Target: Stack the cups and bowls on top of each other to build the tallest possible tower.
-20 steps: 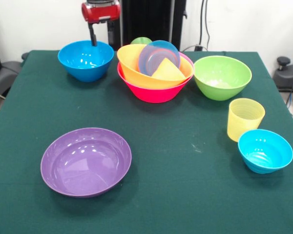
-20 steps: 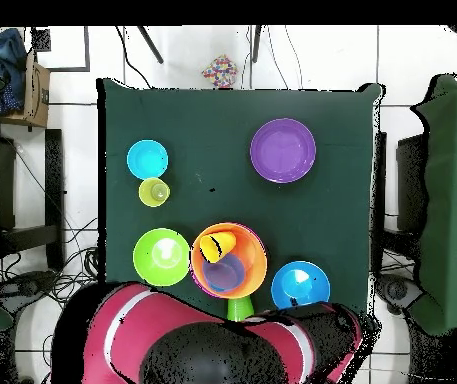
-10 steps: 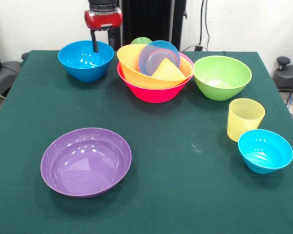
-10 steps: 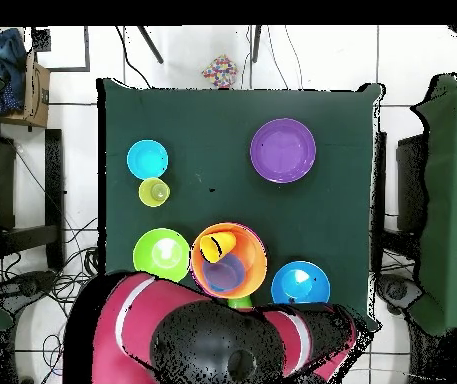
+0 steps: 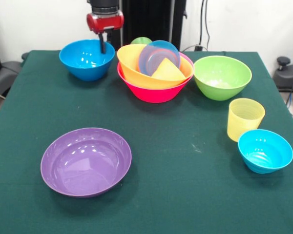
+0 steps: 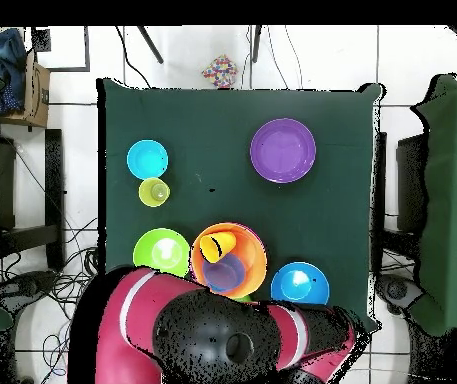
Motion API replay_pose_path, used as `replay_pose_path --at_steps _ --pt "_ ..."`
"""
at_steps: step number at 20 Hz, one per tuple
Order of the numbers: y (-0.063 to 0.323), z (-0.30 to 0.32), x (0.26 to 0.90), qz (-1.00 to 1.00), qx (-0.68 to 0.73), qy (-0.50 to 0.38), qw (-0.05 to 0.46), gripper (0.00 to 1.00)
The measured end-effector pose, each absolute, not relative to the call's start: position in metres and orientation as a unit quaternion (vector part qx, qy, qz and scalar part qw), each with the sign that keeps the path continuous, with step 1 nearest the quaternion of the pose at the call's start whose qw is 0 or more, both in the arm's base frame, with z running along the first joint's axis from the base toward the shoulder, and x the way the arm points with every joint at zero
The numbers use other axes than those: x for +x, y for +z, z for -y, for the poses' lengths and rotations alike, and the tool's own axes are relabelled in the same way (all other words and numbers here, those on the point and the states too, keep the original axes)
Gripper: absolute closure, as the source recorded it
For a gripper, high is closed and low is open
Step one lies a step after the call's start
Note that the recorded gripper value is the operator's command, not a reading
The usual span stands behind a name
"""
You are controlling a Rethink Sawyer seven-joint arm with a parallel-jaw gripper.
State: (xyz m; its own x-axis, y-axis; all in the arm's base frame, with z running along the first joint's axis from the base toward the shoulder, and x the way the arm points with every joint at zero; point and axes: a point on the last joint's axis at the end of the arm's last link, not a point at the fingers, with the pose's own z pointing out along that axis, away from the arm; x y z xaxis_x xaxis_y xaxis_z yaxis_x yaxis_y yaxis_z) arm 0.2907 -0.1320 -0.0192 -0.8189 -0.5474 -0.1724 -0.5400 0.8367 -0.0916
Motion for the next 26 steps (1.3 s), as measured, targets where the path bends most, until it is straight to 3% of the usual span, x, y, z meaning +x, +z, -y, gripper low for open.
replay_pose_path --at_steps 13,19,26 --pt "0.007 0.133 0.294 -0.934 -0.347 -0.006 0.088 1.00" --pt "0.060 0.134 0.298 -0.897 -0.438 0.005 0.057 1.00" --pt "0.128 0.135 0.311 -0.899 -0.437 0.000 0.038 1.00"
